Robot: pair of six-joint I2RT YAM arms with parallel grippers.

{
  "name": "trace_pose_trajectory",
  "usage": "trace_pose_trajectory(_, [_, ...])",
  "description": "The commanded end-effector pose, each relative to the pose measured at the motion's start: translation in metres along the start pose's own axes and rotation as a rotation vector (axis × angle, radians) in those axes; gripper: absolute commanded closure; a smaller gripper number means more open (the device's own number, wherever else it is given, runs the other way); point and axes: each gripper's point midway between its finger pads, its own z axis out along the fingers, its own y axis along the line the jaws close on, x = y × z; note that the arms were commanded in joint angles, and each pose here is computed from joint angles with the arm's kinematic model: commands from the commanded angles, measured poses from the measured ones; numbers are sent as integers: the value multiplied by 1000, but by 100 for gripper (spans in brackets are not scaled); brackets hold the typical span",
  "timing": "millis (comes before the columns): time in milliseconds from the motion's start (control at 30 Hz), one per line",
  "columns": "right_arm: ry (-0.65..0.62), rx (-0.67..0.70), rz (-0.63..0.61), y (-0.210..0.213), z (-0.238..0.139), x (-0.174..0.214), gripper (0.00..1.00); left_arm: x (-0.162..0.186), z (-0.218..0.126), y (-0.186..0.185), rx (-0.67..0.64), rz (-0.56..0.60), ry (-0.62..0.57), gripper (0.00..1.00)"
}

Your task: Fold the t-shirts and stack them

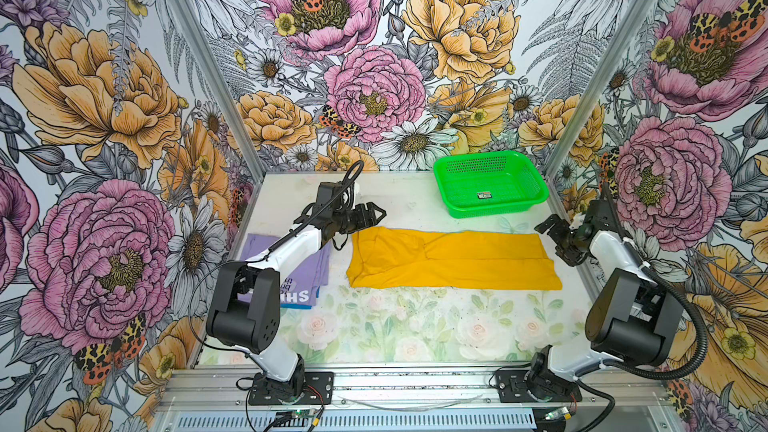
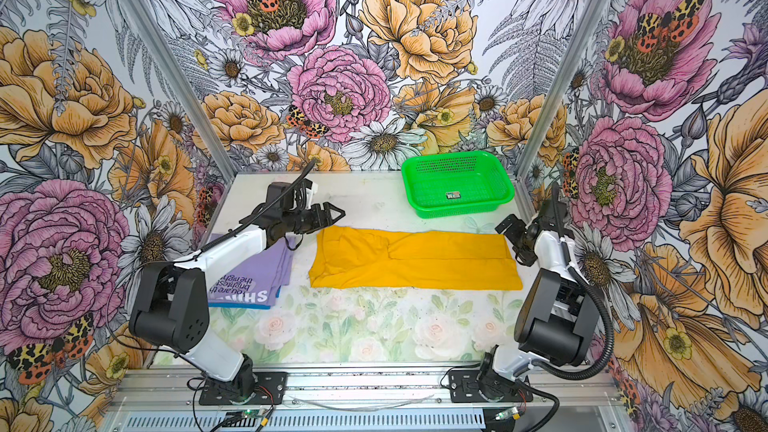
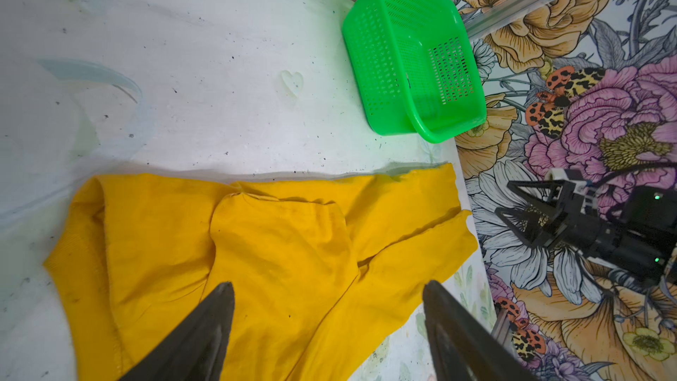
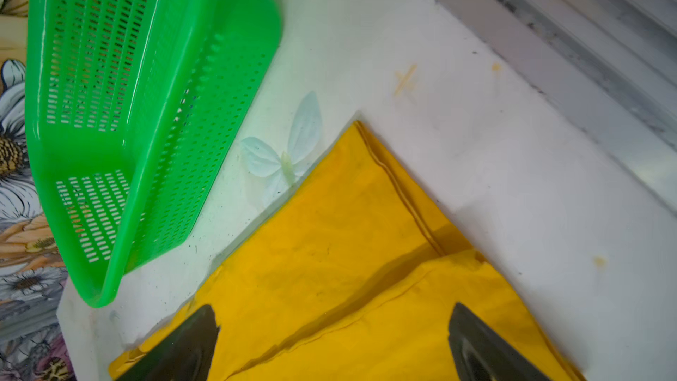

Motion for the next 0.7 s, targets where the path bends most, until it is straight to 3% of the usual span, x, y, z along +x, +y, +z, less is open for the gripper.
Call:
trace_pose_trajectory(0, [101,69,-137,8,17,28,0,27,-5,-10,1,4,20,3])
trace_pose_trajectory(267, [292,203,-382,23,61,84,0,90,22,-3,-10,-68,91,1])
trace_pose_trajectory(467, [398,265,-448,15,75,115,1,96,44,38,-170,-140,93,1])
trace_pose_trajectory(667, [591,295,-621,20,73,185,1,92,68,79,-335,-146,112,1])
